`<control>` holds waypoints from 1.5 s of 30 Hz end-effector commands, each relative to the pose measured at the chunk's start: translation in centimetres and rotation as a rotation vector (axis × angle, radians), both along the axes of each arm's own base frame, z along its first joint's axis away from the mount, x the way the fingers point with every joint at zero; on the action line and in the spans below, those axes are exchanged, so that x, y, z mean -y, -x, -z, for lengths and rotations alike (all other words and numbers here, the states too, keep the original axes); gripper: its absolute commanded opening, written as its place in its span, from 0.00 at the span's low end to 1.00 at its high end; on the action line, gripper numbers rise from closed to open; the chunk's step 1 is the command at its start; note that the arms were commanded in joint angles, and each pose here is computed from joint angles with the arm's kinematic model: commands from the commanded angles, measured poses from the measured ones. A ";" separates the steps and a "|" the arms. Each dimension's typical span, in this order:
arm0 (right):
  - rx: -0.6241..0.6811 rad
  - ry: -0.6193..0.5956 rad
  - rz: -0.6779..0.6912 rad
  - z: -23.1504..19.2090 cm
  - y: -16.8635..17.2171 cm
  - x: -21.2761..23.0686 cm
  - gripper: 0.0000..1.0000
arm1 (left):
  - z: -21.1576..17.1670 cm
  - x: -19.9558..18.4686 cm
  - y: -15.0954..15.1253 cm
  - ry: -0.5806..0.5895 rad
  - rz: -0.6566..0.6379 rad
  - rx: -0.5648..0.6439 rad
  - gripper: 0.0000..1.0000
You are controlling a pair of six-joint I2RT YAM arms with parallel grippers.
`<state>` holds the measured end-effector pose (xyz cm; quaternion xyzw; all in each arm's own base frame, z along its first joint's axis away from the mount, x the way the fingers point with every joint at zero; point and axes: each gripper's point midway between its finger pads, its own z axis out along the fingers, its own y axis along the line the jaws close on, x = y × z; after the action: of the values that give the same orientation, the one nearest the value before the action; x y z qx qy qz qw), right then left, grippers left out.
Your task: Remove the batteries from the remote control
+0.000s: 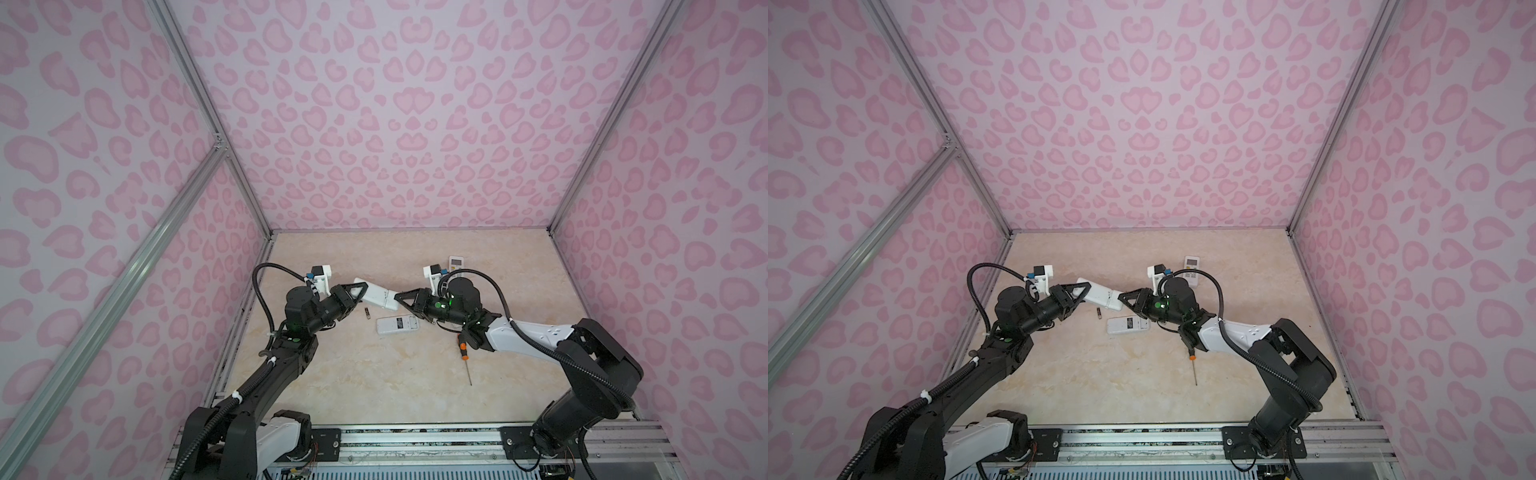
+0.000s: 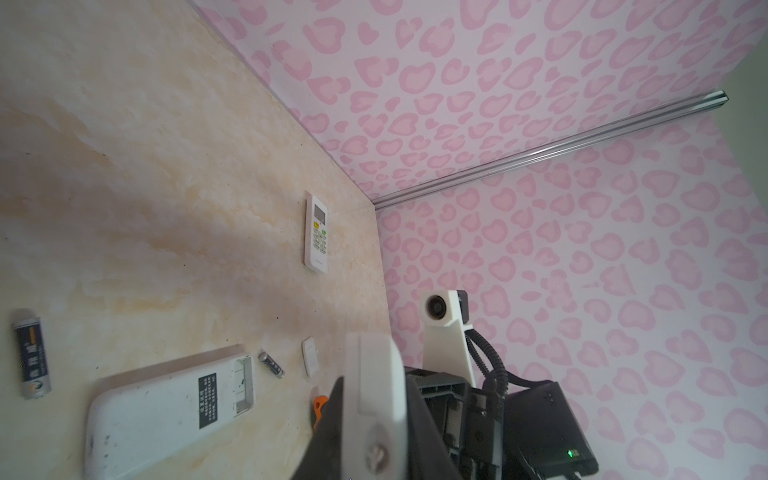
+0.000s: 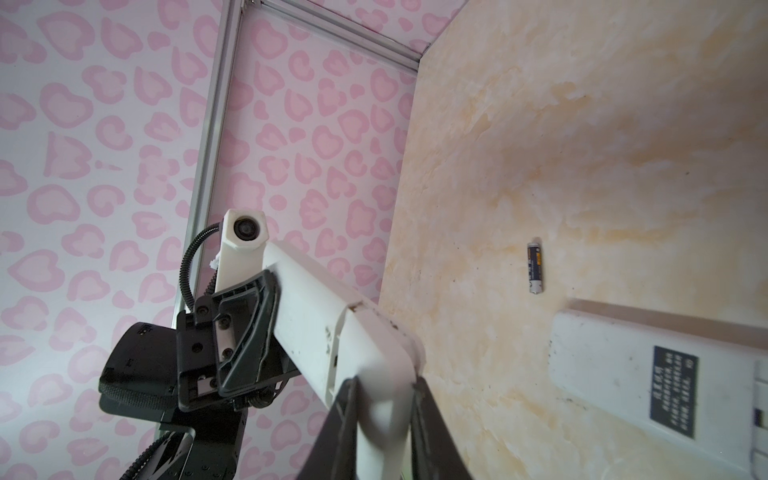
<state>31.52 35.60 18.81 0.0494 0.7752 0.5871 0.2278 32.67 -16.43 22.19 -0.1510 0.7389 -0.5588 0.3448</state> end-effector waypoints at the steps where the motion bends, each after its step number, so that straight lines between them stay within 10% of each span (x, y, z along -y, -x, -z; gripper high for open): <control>1: -0.019 0.030 0.001 0.9 0.1 0.1 0.19 | -1.7 0.3 0.0 0.014 0.025 0.070 0.04; 45: -0.035 -0.132 -0.050 -1.9 0.6 -1.7 0.10 | 1.1 0.2 0.0 0.005 0.026 -0.029 0.04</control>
<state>30.92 37.05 20.19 0.0576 0.7497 0.6289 0.1977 32.74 -16.38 19.87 -0.1707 0.7536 -0.5504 0.3161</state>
